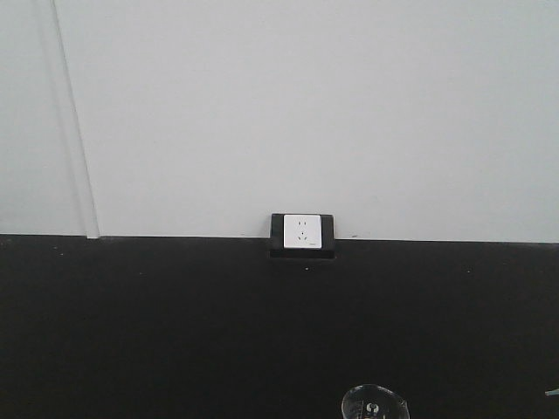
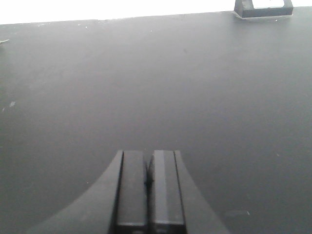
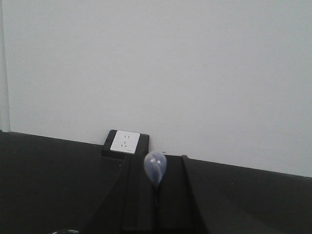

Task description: Grab transparent chemical and place on left bench

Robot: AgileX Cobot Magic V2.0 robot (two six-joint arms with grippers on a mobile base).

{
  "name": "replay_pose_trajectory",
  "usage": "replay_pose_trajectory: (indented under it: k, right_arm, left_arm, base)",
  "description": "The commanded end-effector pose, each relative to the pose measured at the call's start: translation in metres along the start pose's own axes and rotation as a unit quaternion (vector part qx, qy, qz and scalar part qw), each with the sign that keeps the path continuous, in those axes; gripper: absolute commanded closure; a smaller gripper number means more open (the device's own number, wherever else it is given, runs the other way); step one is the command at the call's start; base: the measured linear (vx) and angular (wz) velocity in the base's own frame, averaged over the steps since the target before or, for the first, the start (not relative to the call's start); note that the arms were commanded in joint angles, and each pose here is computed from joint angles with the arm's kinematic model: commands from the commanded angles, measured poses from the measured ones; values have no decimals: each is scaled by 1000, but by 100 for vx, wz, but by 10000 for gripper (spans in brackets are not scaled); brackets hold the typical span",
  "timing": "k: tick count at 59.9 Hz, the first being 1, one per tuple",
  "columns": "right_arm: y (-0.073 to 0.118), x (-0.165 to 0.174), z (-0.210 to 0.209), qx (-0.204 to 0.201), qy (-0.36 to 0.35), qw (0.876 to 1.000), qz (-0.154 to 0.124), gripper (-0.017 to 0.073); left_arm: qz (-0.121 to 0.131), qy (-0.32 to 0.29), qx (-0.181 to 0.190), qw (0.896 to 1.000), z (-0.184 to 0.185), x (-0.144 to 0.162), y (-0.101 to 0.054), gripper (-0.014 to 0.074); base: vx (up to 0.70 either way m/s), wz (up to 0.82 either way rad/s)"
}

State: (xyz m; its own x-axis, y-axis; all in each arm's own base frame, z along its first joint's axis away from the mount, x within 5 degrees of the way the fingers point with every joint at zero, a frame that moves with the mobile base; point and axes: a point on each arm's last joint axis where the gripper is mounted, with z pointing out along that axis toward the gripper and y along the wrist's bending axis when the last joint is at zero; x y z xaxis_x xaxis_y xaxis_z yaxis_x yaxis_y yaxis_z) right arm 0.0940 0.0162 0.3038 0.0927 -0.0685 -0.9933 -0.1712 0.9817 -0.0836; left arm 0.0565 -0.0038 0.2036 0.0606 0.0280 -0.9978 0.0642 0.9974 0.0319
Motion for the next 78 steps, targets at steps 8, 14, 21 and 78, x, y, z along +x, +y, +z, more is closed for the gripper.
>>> replay_pose_trajectory:
  k: [8,14,21,78]
  right_arm:
    - [1,-11,0,-8,-19,1000,0,562]
    - [1,-11,0,-8,-19,1000,0,562]
    - [1,-11,0,-8,-19,1000,0,562]
    - [1,-11,0,-8,-19,1000,0,562]
  left_arm:
    - [-4,-41,-1,999,-1,-3,0,597]
    - [-4,-41,-1,999,-1,-3,0,597]
    - [-4,-41,-1,999,-1,-3,0,597]
    - [-4,-41,-1,999,-1,-3,0,597]
  base:
    - [-1,1]
    - [-5,-2]
    - [-9,-2]
    - [-26,15]
